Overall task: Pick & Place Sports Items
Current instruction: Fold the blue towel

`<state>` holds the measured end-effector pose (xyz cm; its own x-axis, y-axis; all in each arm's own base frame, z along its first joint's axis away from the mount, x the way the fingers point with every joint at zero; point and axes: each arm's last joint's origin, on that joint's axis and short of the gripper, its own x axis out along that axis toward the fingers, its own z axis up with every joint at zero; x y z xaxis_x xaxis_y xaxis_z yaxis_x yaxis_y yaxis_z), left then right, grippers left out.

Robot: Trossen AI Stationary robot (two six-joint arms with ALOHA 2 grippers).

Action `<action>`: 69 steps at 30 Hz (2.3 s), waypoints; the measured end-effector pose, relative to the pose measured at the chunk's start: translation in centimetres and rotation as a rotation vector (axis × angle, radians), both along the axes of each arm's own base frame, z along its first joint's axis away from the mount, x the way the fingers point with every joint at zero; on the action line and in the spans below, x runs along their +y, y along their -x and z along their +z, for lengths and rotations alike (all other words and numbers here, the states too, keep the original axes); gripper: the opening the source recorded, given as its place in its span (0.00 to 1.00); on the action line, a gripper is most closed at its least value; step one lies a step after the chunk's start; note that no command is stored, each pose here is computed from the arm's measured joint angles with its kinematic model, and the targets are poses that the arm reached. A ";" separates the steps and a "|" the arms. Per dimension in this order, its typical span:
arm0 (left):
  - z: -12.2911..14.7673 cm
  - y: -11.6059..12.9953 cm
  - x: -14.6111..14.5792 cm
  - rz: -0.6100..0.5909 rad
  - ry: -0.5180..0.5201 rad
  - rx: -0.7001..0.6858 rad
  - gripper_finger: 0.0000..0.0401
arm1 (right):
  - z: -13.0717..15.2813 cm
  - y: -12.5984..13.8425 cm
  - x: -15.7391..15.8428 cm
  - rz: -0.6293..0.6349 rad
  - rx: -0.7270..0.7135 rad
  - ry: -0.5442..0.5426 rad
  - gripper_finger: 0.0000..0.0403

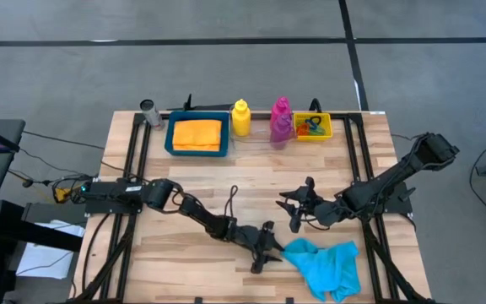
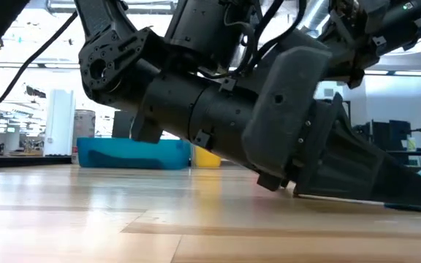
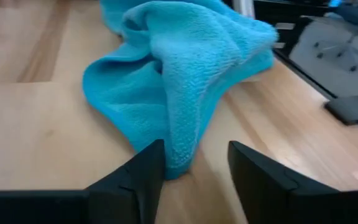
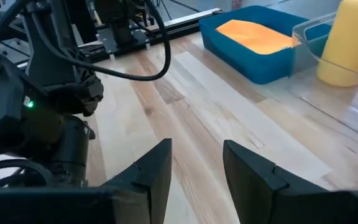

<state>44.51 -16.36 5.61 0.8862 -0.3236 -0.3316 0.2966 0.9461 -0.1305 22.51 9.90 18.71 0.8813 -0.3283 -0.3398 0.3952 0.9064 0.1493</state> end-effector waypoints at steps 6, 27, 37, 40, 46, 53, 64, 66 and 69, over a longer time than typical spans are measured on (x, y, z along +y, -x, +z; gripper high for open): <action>-0.3 0.1 0.1 0.060 -0.014 0.037 0.24 | -0.1 0.0 0.0 -0.003 -0.003 -0.035 0.34; 4.0 7.9 5.3 0.163 -0.133 0.465 0.01 | -3.3 -0.9 0.7 -0.067 0.045 -0.096 0.34; 6.1 21.2 10.0 0.488 -0.036 0.508 0.01 | -2.9 -1.2 0.8 -0.060 -0.002 -0.116 0.34; 6.5 24.2 11.1 0.565 0.008 0.449 0.04 | -2.8 -1.2 0.8 -0.059 -0.007 -0.119 0.34; 7.7 27.4 12.2 0.607 0.173 0.235 0.09 | -2.8 -1.3 1.0 0.006 0.011 -0.124 0.34; 8.1 28.8 12.5 0.578 0.265 0.101 0.20 | -2.7 -1.5 1.5 0.171 0.050 -0.125 0.34; 6.9 28.8 12.5 0.606 0.294 0.145 0.38 | -2.8 -0.7 3.5 0.414 0.116 -0.263 0.34; 6.8 28.6 12.5 0.605 0.300 0.137 0.39 | -3.1 -0.4 3.9 0.408 0.132 -0.243 0.34; 6.8 28.4 12.4 0.597 0.296 0.122 0.40 | -4.1 -0.3 4.0 0.358 0.164 -0.149 0.34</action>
<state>16.11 -3.95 12.40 0.9031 0.1176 -0.4131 -0.2993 0.8621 -0.4088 22.82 13.86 14.61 0.8609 0.0521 -0.5060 0.0889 0.9640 0.2505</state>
